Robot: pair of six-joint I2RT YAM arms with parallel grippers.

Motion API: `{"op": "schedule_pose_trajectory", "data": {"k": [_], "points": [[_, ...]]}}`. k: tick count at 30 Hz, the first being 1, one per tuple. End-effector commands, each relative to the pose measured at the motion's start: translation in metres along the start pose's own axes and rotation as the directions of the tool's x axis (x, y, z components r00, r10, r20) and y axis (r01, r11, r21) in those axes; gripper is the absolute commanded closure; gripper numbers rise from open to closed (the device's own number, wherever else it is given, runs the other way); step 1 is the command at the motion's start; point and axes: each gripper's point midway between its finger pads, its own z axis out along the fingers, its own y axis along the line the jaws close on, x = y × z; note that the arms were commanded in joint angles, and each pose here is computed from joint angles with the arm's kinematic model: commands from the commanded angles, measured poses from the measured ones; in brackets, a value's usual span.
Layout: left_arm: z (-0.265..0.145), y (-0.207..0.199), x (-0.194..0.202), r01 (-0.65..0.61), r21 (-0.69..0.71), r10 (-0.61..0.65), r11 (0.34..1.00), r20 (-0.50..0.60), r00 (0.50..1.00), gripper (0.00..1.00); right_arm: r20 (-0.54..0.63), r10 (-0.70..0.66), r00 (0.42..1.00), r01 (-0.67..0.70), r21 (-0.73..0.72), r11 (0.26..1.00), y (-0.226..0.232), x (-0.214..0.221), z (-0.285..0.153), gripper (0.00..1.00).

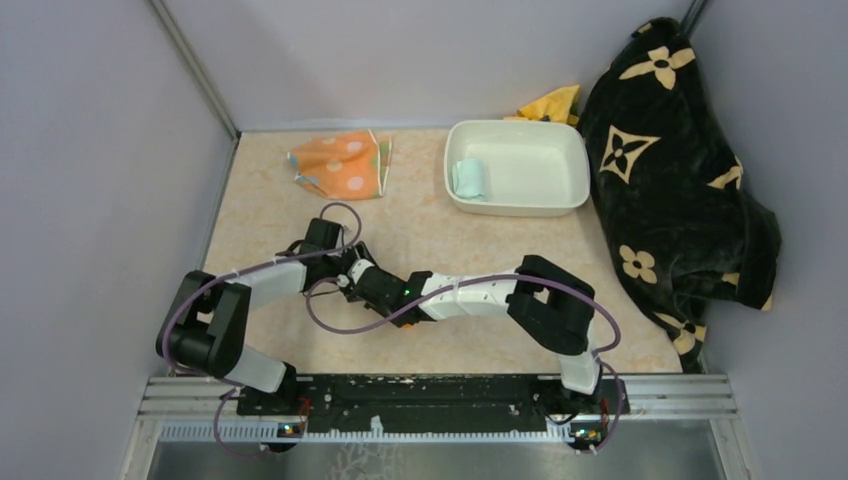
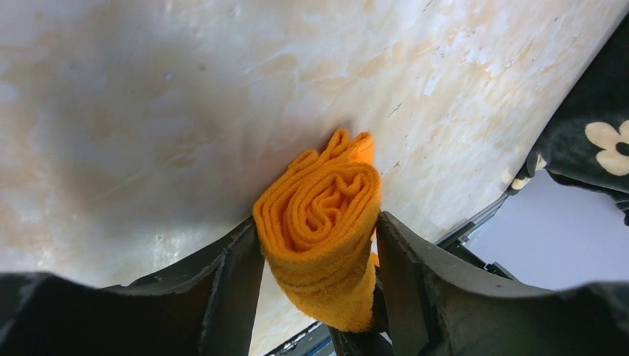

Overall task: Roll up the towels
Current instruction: Pick up the towel at the center of the board, then place the towel in the bin.

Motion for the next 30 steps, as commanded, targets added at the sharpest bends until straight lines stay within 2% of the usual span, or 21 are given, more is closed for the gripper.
{"op": "schedule_pose_trajectory", "data": {"k": [1,5,9,14,19,24,30], "points": [[0.002,0.017,-0.032,-0.072,-0.109,0.082,0.991,0.092,0.992,0.35,-0.072,0.02,0.997,-0.024,-0.048,0.999,-0.005,0.023,-0.017,0.97],[-0.023,-0.007,-0.09,-0.097,-0.068,0.109,0.993,0.2,0.974,0.31,-0.019,0.075,0.997,-0.075,-0.002,0.997,-0.039,0.004,-0.046,1.0],[-0.058,-0.019,-0.138,-0.149,-0.099,0.173,0.984,0.302,0.938,0.3,0.08,0.121,0.989,-0.128,0.084,0.988,-0.091,-0.024,-0.088,1.0],[-0.093,-0.01,-0.154,-0.242,-0.24,0.316,0.94,0.349,0.882,0.28,0.147,0.201,0.968,-0.234,0.257,0.938,-0.179,-0.041,-0.135,1.0],[-0.113,0.009,-0.152,-0.293,-0.358,0.426,0.887,0.386,0.819,0.26,0.188,0.282,0.941,-0.338,0.471,0.815,-0.283,-0.032,-0.166,1.0],[-0.113,0.016,-0.151,-0.319,-0.374,0.463,0.871,0.408,0.787,0.25,0.214,0.387,0.897,-0.434,0.593,0.678,-0.374,-0.01,-0.163,1.0],[-0.106,0.016,-0.15,-0.318,-0.358,0.45,0.878,0.391,0.803,0.26,0.216,0.473,0.854,-0.484,0.665,0.569,-0.446,0.022,-0.121,1.0]]}}
